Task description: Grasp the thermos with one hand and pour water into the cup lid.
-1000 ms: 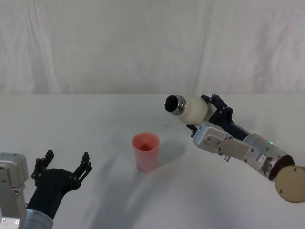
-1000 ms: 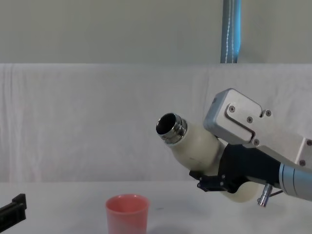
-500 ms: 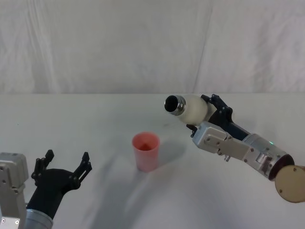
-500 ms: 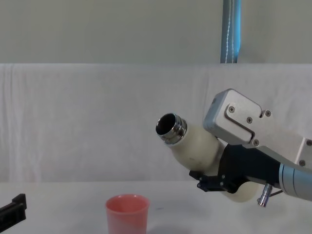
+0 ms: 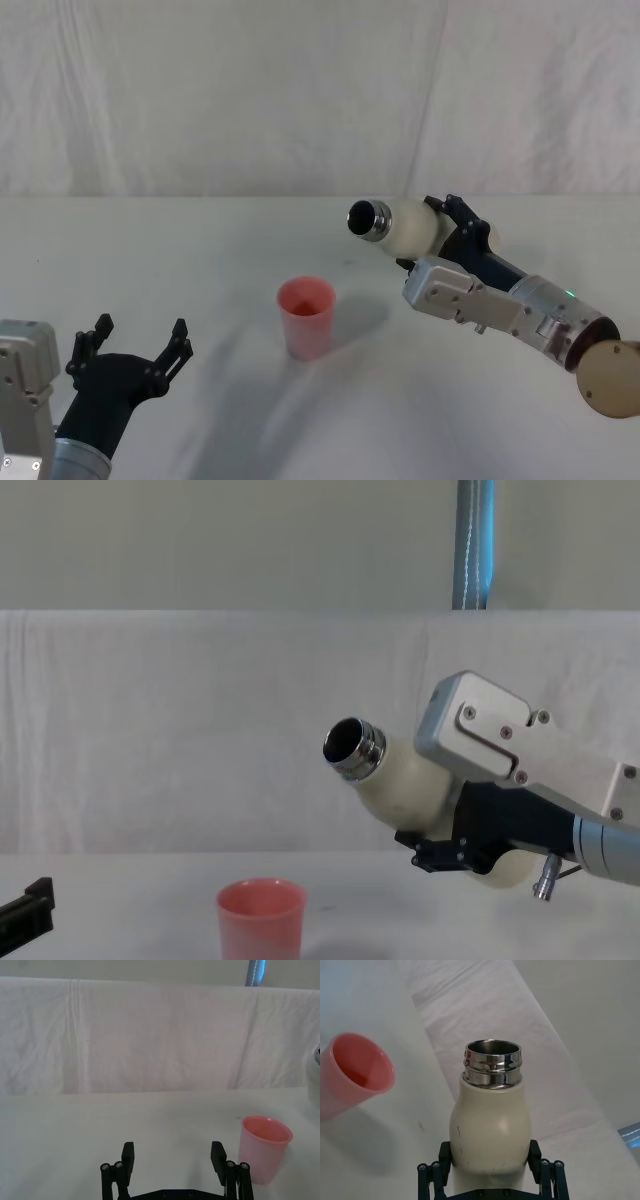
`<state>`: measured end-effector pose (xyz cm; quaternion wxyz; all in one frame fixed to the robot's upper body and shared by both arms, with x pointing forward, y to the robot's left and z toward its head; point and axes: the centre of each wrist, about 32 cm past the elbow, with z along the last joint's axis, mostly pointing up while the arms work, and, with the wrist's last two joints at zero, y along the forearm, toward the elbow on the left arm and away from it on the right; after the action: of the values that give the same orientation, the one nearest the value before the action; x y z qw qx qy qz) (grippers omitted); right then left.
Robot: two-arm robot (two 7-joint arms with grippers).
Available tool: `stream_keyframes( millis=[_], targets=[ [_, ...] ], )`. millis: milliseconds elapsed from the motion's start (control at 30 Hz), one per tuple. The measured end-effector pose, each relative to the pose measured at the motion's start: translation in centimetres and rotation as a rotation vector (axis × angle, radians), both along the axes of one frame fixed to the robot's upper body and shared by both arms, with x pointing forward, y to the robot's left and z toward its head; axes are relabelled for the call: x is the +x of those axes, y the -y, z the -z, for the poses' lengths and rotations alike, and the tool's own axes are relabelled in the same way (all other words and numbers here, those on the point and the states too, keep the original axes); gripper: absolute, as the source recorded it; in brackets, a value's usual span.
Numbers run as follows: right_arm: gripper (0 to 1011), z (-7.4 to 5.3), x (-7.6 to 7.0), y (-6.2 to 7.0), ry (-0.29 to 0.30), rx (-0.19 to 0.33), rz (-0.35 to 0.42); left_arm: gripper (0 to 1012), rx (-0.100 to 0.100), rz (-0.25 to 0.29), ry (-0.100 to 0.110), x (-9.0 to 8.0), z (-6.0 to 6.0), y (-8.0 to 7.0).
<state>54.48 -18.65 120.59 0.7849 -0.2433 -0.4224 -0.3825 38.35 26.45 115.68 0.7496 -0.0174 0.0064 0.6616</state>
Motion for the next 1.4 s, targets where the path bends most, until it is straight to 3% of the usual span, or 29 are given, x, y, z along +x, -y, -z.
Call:
stream_keyframes(
  millis=[467, 1400],
  targets=[
    [948, -0.5, 1.2, 0.0, 0.089, -0.177, -0.056, 1001, 0.0, 0.0, 0.0, 0.0, 0.0, 0.0],
    [948, -0.2, 1.9, -2.0, 0.165, -0.354, -0.068, 1001, 0.0, 0.0, 0.0, 0.0, 0.0, 0.0]
  ],
)
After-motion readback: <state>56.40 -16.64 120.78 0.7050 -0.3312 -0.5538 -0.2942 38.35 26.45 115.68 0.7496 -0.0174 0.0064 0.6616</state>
